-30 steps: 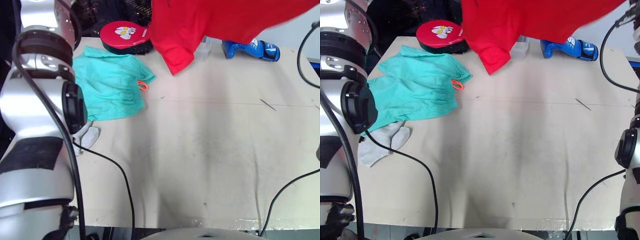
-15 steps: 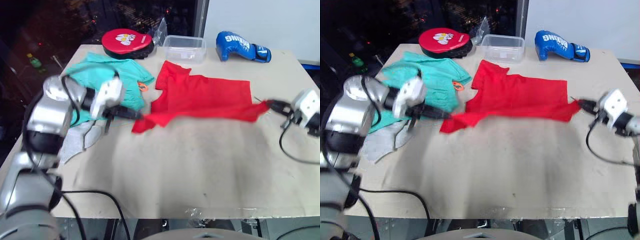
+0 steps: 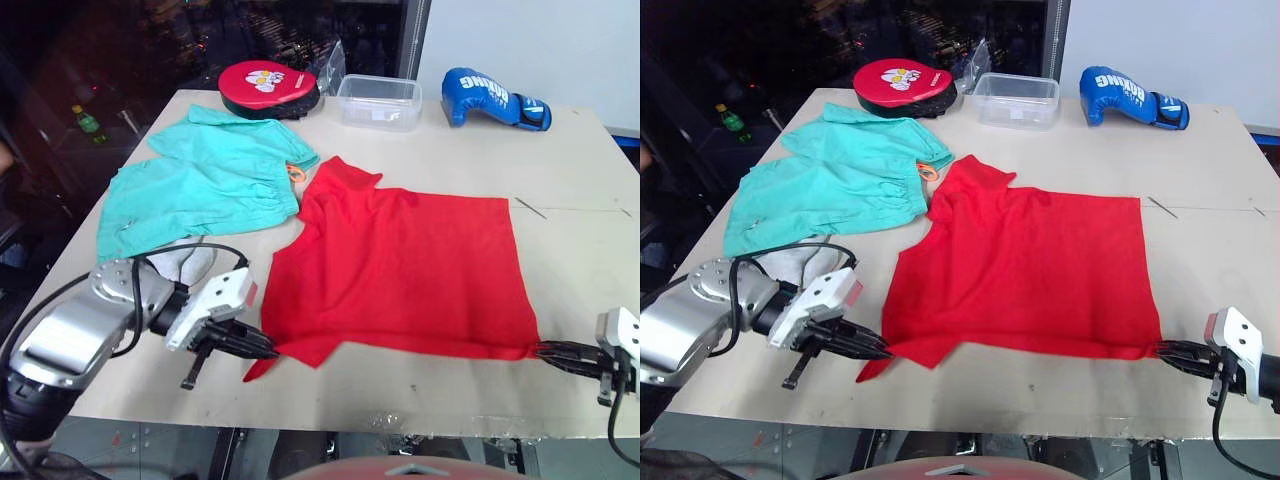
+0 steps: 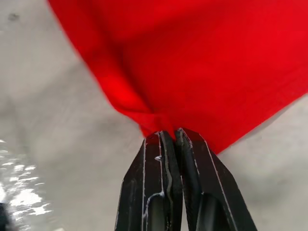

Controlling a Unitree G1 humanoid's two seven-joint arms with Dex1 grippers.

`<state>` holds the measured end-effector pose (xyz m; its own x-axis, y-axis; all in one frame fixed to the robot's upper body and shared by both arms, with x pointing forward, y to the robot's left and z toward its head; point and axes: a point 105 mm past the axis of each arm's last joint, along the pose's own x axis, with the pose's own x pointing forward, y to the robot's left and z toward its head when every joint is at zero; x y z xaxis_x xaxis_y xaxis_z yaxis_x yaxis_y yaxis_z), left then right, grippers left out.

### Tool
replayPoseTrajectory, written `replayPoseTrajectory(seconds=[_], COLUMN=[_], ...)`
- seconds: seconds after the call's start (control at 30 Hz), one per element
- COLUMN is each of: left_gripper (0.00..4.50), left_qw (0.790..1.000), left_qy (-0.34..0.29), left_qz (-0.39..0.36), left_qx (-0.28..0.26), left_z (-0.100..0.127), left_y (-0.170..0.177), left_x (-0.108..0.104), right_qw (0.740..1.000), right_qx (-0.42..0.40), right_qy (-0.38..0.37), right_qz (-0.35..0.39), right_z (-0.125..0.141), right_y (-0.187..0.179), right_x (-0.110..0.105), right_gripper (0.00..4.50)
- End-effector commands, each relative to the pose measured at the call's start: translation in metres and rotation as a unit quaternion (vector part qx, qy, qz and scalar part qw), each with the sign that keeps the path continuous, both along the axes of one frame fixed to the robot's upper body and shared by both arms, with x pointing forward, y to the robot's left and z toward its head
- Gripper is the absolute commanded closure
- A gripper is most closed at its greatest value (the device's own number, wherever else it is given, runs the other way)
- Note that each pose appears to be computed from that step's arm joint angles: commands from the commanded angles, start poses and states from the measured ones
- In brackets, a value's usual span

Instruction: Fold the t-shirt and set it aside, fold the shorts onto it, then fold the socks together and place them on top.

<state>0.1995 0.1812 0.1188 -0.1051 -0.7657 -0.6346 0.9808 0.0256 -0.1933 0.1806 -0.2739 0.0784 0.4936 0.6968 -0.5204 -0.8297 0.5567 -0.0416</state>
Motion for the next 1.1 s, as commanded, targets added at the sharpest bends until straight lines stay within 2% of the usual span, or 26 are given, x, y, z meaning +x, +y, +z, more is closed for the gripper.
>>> replayPoseTrajectory(seconds=[0.03, 0.13, 0.2, 0.37, 0.5, 0.8, 1.0, 1.1], left_gripper=[4.48, 4.48, 4.48, 4.48, 4.48, 4.48, 4.48, 4.48], left_qw=[1.000, 1.000, 0.999, 0.996, 0.993, 0.983, 0.974, 0.970], left_qy=[-0.007, 0.002, -0.010, -0.069, -0.104, -0.176, -0.221, -0.240], left_qz=[-0.018, -0.030, -0.037, 0.003, 0.003, 0.010, -0.011, -0.025], left_qx=[-0.004, -0.006, -0.020, -0.059, -0.051, -0.040, -0.051, -0.040], left_z=[0.008, 0.011, 0.017, 0.039, 0.048, 0.039, 0.040, 0.040], left_y=[-0.002, 0.000, -0.001, -0.007, -0.005, -0.019, -0.040, -0.045], left_x=[-0.006, -0.008, -0.004, 0.038, 0.059, 0.116, 0.144, 0.155], right_qw=[1.000, 0.999, 0.999, 0.993, 0.987, 0.986, 0.984, 0.984], right_qx=[0.021, 0.033, 0.038, 0.058, 0.049, 0.025, 0.014, 0.008], right_qy=[-0.006, 0.019, -0.004, 0.001, -0.027, -0.042, -0.055, -0.060], right_qz=[0.006, 0.007, -0.014, -0.106, -0.148, -0.161, -0.169, -0.170], right_z=[0.015, 0.015, 0.018, 0.014, 0.014, 0.009, 0.009, 0.010], right_y=[0.008, 0.011, 0.009, -0.007, -0.018, -0.022, -0.027, -0.029], right_x=[-0.005, -0.014, -0.005, 0.014, 0.032, 0.056, 0.062, 0.064], right_gripper=[4.50, 4.50, 4.50, 4.50, 4.50, 4.50, 4.50, 4.50])
